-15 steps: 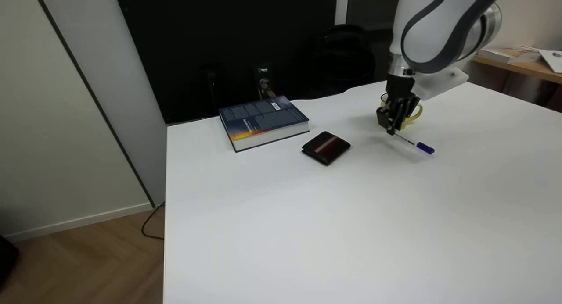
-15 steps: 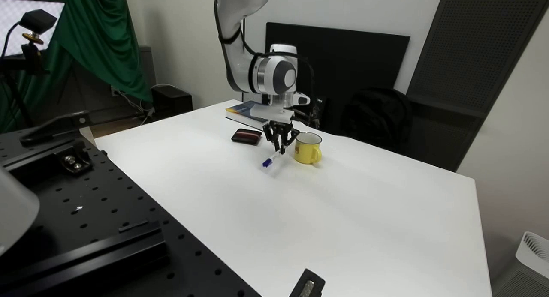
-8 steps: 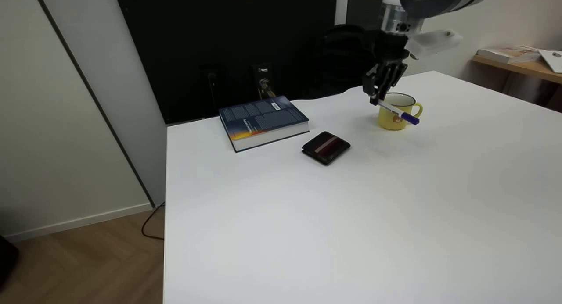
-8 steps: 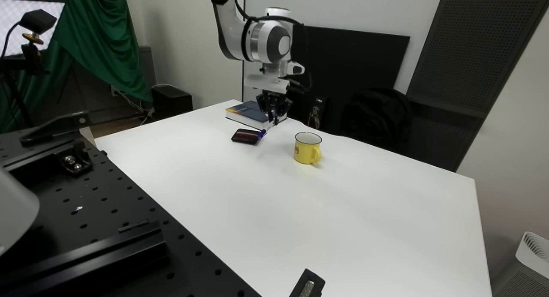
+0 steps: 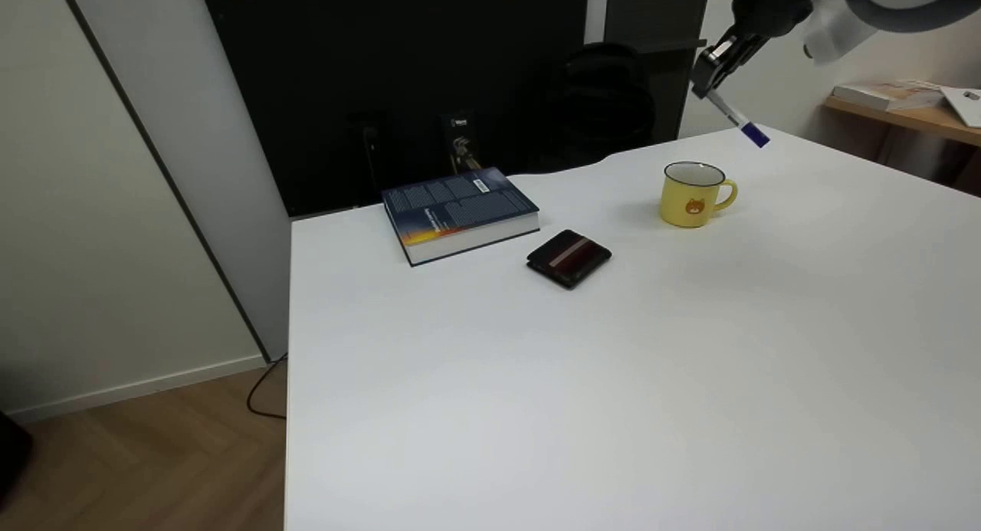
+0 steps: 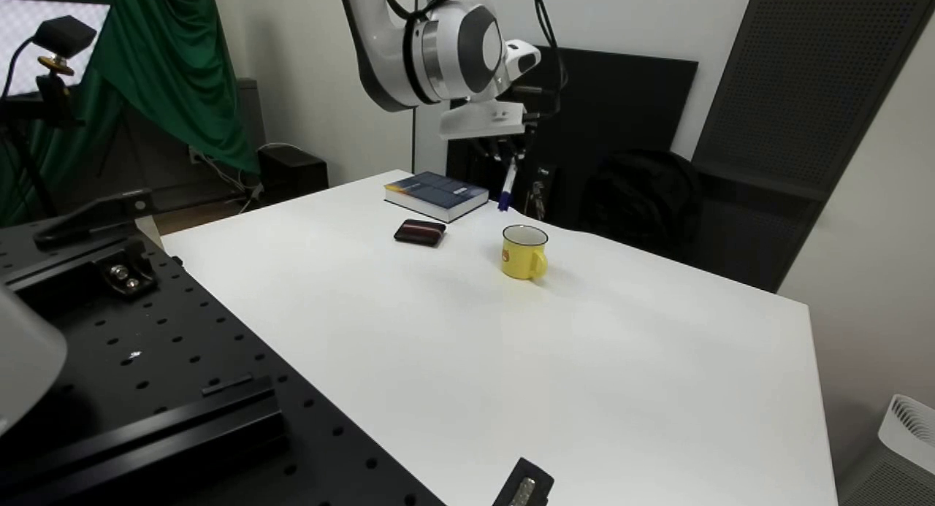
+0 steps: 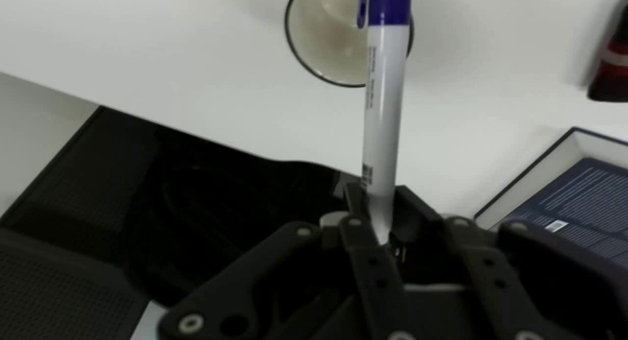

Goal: Put the pen in the cup

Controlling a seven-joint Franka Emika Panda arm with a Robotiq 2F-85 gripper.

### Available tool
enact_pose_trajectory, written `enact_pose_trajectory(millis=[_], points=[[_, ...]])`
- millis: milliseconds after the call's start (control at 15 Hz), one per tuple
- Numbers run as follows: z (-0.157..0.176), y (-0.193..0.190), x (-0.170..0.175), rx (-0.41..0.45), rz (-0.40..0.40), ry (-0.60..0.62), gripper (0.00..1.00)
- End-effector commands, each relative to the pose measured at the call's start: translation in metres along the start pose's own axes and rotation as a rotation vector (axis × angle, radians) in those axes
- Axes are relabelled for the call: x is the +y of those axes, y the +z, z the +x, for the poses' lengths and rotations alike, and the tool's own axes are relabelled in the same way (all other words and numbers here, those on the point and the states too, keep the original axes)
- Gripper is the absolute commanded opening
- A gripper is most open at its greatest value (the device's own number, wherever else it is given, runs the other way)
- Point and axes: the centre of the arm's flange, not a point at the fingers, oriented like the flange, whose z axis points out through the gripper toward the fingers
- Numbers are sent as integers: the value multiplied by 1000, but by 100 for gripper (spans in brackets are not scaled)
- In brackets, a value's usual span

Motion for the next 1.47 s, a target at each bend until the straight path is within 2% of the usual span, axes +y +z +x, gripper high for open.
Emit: enact_pose_trajectory(millis=[0, 67, 133, 333, 533, 733, 1067, 1400], points=[[-61, -40, 8, 170, -125, 30, 5], [-59, -39, 12, 181, -158, 58, 5], [-45, -37, 15, 194, -173, 96, 5], [-11, -28, 17, 218, -160, 188, 5], [0, -14, 18, 237, -169, 207, 5], [-2, 10, 24, 230, -189, 209, 5], [-23, 56, 32, 203, -211, 206, 5], [-43, 98, 32, 212, -229, 237, 5]])
